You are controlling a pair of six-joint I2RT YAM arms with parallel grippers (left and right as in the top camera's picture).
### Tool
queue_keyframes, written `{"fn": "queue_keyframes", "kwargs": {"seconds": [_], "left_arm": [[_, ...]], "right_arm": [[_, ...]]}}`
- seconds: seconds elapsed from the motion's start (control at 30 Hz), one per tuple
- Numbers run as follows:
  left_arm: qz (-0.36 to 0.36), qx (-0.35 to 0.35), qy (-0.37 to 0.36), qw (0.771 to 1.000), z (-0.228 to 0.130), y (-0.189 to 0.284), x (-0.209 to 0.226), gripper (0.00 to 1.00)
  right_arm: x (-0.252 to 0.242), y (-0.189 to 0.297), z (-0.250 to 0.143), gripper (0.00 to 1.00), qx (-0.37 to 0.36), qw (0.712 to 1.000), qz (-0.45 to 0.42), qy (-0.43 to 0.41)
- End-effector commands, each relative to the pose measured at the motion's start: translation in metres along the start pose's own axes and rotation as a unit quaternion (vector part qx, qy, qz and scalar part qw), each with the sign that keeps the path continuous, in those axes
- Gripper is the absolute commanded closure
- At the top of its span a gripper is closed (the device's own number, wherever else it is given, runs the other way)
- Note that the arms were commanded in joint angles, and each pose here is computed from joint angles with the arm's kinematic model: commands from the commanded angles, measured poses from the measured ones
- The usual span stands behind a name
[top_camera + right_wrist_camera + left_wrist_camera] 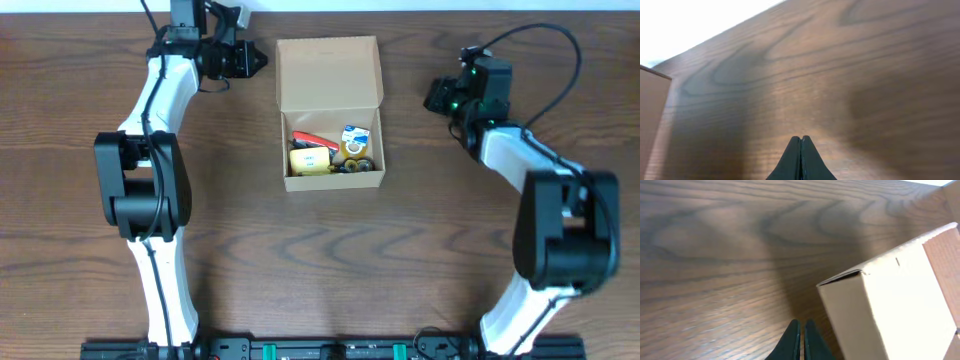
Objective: Pack container
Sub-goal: 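Push the box lid flaps closed with both grippers from either side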
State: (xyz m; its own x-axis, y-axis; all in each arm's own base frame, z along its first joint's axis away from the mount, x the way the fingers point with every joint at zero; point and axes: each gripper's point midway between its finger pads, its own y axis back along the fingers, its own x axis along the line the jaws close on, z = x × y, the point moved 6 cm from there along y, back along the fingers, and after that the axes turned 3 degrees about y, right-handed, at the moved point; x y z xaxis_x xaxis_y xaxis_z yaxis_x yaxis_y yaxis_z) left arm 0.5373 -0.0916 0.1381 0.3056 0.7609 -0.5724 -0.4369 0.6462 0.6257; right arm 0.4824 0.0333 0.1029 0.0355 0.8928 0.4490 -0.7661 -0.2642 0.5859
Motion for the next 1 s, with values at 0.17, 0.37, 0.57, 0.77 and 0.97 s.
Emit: {"fn": "queue_keyframes", "kwargs": {"seconds": [0.17, 0.37, 0.57, 0.77, 0.97], "left_arm": [[-0.007, 0.018, 0.039, 0.999, -0.011, -0.012, 0.008, 0.94], [-0.006, 0.021, 0.05, 0.999, -0.013, -0.014, 0.01, 0.94], [-0.039, 0.043, 0.098, 0.993, -0.029, -0.036, 0.022, 0.94], [-0.058, 0.045, 0.094, 0.993, -0.03, -0.041, 0.017, 0.94], [-0.109, 0.038, 0.071, 0.991, -0.022, -0.043, -0.002, 0.94]], "right_arm": [[0.029, -0.055, 0.006, 0.99, 0.053, 0.988, 0.133, -0.05], [0.061, -0.073, 0.006, 0.99, 0.069, 0.978, 0.193, -0.031], [0.073, -0.08, -0.009, 0.99, 0.093, 0.972, 0.214, -0.031], [0.086, -0.08, -0.014, 0.99, 0.1, 0.965, 0.241, -0.021], [0.102, -0.074, -0.01, 0.99, 0.092, 0.951, 0.295, -0.001]]}}
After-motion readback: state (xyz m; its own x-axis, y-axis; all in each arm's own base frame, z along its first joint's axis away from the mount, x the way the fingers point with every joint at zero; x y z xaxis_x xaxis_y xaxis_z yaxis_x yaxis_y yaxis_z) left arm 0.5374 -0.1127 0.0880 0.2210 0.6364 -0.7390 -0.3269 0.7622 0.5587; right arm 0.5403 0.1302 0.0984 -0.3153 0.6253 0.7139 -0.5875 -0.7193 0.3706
